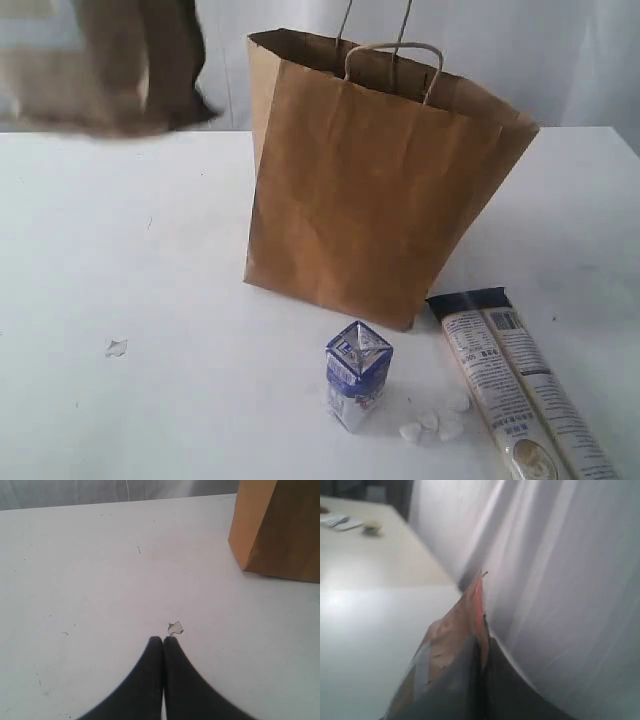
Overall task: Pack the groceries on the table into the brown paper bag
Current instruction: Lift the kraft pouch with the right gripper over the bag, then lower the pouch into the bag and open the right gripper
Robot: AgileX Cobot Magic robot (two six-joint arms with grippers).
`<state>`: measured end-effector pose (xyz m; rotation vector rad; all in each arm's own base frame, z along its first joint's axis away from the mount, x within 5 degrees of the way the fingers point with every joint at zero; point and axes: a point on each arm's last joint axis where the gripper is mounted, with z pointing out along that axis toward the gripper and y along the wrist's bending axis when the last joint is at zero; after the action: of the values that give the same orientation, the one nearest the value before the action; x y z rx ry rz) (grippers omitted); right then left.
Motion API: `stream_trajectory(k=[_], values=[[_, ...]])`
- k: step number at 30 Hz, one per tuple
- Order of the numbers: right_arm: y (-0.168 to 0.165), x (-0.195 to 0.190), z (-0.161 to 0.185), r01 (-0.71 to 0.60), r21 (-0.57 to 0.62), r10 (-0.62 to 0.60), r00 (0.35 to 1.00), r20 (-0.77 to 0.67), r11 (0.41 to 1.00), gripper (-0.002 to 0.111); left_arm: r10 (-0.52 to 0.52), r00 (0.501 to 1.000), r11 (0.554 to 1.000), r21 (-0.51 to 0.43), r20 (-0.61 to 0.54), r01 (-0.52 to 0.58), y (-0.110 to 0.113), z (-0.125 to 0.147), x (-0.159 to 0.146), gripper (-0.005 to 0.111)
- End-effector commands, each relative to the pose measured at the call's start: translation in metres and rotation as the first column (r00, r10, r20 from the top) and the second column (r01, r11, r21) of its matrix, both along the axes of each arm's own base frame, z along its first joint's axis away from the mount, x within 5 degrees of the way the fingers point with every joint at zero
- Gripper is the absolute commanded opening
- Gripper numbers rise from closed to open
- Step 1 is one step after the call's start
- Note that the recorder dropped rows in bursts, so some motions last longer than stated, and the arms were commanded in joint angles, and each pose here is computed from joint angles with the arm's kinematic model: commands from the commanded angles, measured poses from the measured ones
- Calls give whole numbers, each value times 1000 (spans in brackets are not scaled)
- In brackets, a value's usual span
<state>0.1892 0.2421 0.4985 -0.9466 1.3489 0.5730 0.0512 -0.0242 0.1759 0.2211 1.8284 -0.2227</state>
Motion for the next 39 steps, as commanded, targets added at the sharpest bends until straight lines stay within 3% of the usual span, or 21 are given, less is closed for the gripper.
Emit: stream_trajectory(k=[1,6,13,23,39], values=[[-32,10,34,148,126,-176,952,250,981,0,0,1000,1000,-22,-1,0,-1,-1,0,0],[-56,45,22,284,56,-289,933,214,957,0,0,1000,1000,-22,-1,0,-1,-1,0,0],[-86,82,18,424,116,-439,876,198,898,0,0,1000,1000,-22,-1,0,-1,-1,0,0],[-76,116,-25,437,-58,-434,899,60,898,0,0,1000,1000,-22,-1,0,-1,-1,0,0],[-61,148,-64,437,-187,-437,898,46,880,0,0,1000,1000,-22,-1,0,-1,-1,0,0]])
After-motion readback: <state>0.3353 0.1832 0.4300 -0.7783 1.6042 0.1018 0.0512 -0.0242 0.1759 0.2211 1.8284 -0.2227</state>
